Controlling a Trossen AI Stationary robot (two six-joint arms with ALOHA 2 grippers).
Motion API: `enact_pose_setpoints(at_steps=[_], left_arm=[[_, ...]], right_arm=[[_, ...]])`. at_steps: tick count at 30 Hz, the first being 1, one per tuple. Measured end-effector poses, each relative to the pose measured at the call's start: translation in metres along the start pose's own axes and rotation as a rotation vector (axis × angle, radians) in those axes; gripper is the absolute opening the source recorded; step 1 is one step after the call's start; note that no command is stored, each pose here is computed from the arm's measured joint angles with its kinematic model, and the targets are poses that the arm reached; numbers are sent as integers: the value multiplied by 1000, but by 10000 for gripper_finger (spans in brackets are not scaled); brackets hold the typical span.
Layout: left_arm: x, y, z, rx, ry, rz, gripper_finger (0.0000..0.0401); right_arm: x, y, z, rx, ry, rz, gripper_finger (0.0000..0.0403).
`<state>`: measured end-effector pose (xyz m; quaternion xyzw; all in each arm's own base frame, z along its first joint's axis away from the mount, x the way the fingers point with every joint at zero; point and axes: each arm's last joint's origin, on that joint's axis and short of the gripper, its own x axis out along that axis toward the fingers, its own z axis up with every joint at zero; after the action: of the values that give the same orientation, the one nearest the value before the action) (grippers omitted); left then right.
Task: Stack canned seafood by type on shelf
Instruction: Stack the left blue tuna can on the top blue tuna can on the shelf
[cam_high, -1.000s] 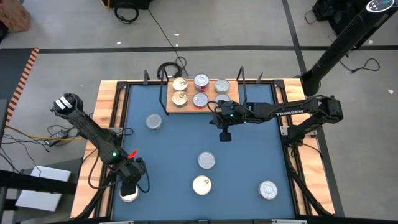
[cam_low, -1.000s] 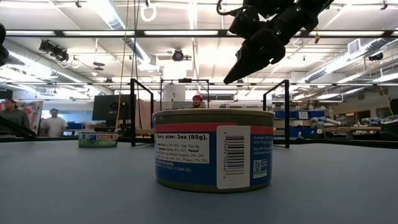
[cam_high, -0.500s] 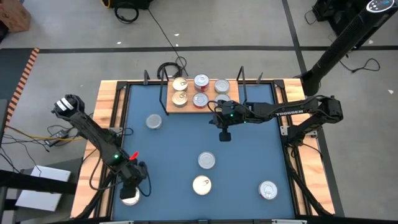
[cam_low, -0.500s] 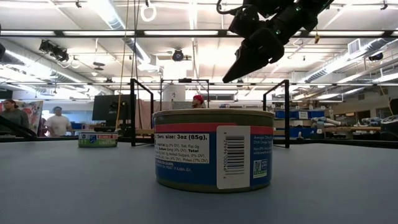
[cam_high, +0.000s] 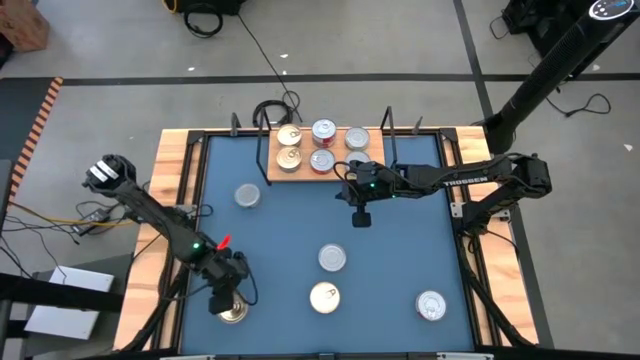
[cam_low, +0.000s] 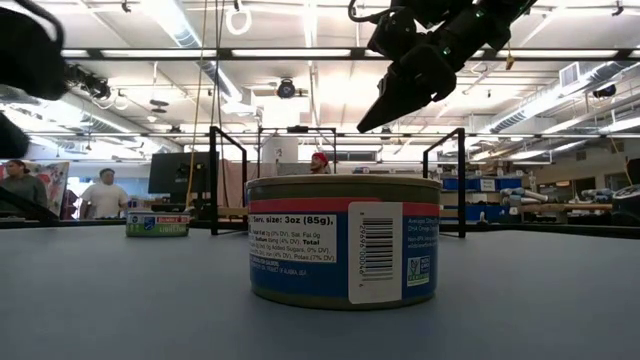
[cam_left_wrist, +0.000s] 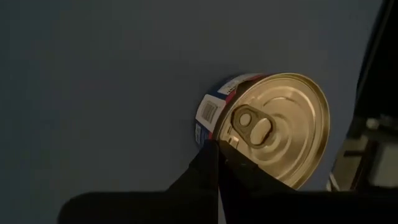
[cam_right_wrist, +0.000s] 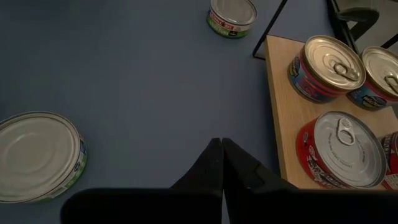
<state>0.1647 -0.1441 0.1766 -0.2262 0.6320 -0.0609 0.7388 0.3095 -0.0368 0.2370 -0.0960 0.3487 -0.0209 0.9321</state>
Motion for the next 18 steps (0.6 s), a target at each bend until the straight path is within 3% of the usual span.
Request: enact_pose_setpoints(at_steps=[18], left_arm=[[-19,46,61,-29,-219,34,1]], right_arm=[[0,0,0,-3,0,0,7]])
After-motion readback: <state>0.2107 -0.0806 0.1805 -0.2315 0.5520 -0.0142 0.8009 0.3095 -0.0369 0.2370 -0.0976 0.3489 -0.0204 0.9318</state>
